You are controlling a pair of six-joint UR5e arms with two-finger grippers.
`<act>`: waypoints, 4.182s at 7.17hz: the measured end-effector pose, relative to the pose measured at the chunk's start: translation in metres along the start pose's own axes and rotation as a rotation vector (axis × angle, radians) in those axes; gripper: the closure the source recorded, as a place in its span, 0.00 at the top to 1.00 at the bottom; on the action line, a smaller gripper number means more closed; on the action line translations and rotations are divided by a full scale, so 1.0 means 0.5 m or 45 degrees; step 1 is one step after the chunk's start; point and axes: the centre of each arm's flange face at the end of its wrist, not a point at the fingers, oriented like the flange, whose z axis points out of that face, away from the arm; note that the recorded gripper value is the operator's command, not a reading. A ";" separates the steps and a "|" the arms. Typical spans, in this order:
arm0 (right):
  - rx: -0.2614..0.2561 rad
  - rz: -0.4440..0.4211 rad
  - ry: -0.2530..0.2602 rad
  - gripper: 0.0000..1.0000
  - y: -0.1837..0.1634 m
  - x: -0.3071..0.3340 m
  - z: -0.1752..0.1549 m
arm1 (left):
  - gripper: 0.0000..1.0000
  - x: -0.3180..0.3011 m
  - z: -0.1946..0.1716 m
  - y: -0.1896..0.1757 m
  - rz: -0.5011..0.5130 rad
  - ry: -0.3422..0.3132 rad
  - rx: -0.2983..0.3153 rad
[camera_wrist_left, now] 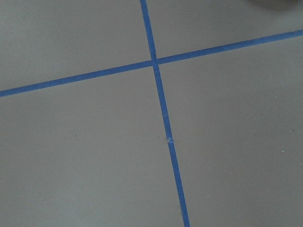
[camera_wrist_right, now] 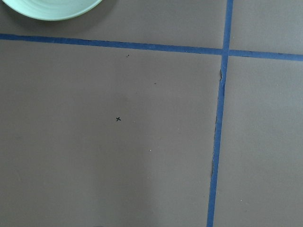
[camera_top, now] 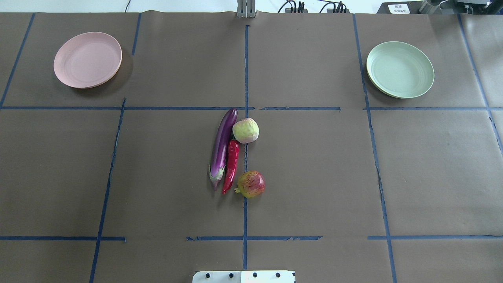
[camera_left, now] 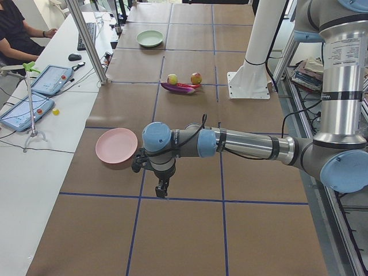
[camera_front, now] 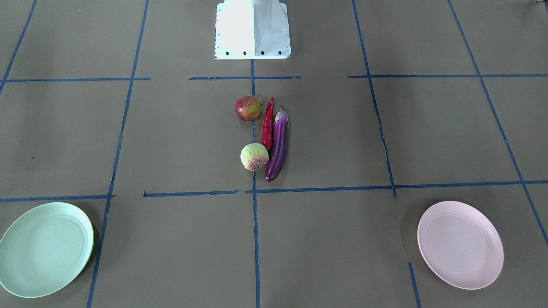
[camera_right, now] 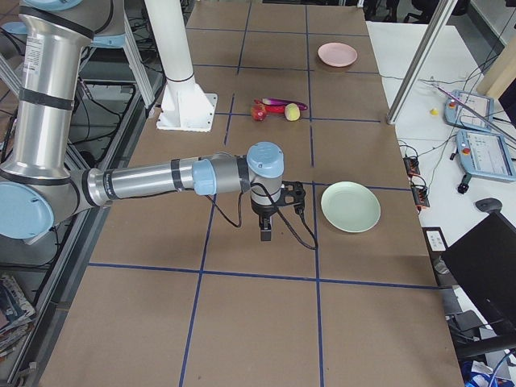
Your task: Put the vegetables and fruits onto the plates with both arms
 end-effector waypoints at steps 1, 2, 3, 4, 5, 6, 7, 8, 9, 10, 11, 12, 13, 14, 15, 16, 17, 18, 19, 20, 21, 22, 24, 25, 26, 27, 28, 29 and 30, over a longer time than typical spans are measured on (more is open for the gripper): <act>0.000 0.002 0.000 1.00 0.000 0.000 0.000 | 1.00 0.003 -0.001 -0.001 0.002 0.001 0.001; -0.001 0.007 0.000 1.00 0.000 0.001 0.001 | 1.00 0.006 -0.002 -0.001 0.002 0.003 0.003; -0.001 0.009 0.000 1.00 -0.001 0.002 0.002 | 1.00 0.006 -0.002 0.000 0.002 0.003 0.002; -0.001 0.008 0.000 1.00 -0.001 0.003 0.003 | 1.00 0.007 -0.002 0.001 0.004 0.001 0.003; -0.004 0.007 0.000 1.00 0.000 0.005 0.005 | 1.00 0.007 -0.002 0.000 0.006 0.000 0.006; -0.008 0.009 -0.002 1.00 0.002 0.008 0.008 | 1.00 0.007 -0.002 0.000 0.007 0.001 0.008; -0.010 0.012 -0.005 1.00 0.003 0.009 0.009 | 1.00 0.010 -0.005 -0.001 0.012 0.004 0.015; -0.012 0.016 -0.008 1.00 0.004 0.009 0.010 | 1.00 0.014 -0.009 0.000 0.018 0.004 0.021; -0.014 0.020 -0.008 1.00 0.004 0.009 0.012 | 1.00 0.013 -0.007 0.005 0.015 0.002 0.018; -0.015 0.021 -0.008 1.00 0.004 0.009 0.012 | 1.00 0.007 0.002 0.016 0.003 0.003 0.006; -0.017 0.024 -0.008 1.00 0.004 0.009 0.014 | 1.00 0.000 0.011 0.023 -0.008 0.005 -0.005; -0.021 0.027 -0.008 1.00 0.004 0.011 0.016 | 1.00 -0.005 0.017 0.026 -0.015 0.007 -0.013; -0.021 0.027 -0.010 1.00 0.004 0.011 0.017 | 1.00 -0.009 0.021 0.029 -0.019 0.008 -0.017; -0.013 0.021 -0.012 1.00 0.003 0.010 0.016 | 1.00 -0.008 0.020 0.029 -0.018 0.009 -0.016; 0.000 0.013 -0.018 1.00 0.001 0.005 0.016 | 1.00 -0.005 0.018 0.029 -0.014 0.010 -0.012; 0.005 0.012 -0.027 1.00 -0.004 -0.009 0.020 | 1.00 0.000 0.013 0.029 -0.008 0.010 -0.006; 0.003 0.017 -0.038 1.00 -0.010 -0.039 0.032 | 1.00 0.002 0.011 0.029 -0.005 0.011 -0.004; 0.006 0.032 -0.060 1.00 -0.016 -0.090 0.055 | 1.00 0.003 0.010 0.029 -0.002 0.012 -0.002; 0.014 0.063 -0.094 1.00 -0.021 -0.151 0.079 | 1.00 0.005 0.009 0.029 -0.001 0.013 0.000; 0.020 0.112 -0.146 1.00 -0.030 -0.234 0.103 | 1.00 0.006 0.008 0.029 0.000 0.014 0.001; 0.016 0.157 -0.205 1.00 -0.050 -0.329 0.116 | 1.00 0.005 0.009 0.029 0.000 0.014 0.000; 0.011 0.173 -0.265 1.00 -0.078 -0.437 0.119 | 1.00 0.006 0.008 0.029 0.002 0.015 0.002; 0.007 0.223 -0.367 1.00 -0.110 -0.707 0.128 | 1.00 0.012 0.002 0.028 0.008 0.015 0.009; 0.003 0.323 -0.398 1.00 -0.094 -0.833 0.144 | 1.00 0.011 0.003 0.028 0.007 0.014 0.008; -0.005 0.478 -0.415 1.00 -0.060 -0.943 0.167 | 1.00 0.009 0.005 0.028 0.005 0.014 0.006; -0.022 0.630 -0.388 1.00 -0.027 -1.030 0.190 | 1.00 0.007 0.007 0.029 0.003 0.015 0.004; -0.033 0.750 -0.307 1.00 -0.001 -1.115 0.204 | 1.00 0.006 0.008 0.029 0.002 0.015 0.003; -0.020 0.851 -0.217 1.00 0.019 -1.188 0.214 | 1.00 0.007 0.007 0.029 0.003 0.016 0.004; 0.004 0.950 -0.163 1.00 0.022 -1.243 0.232 | 1.00 0.006 0.008 0.029 0.004 0.015 0.003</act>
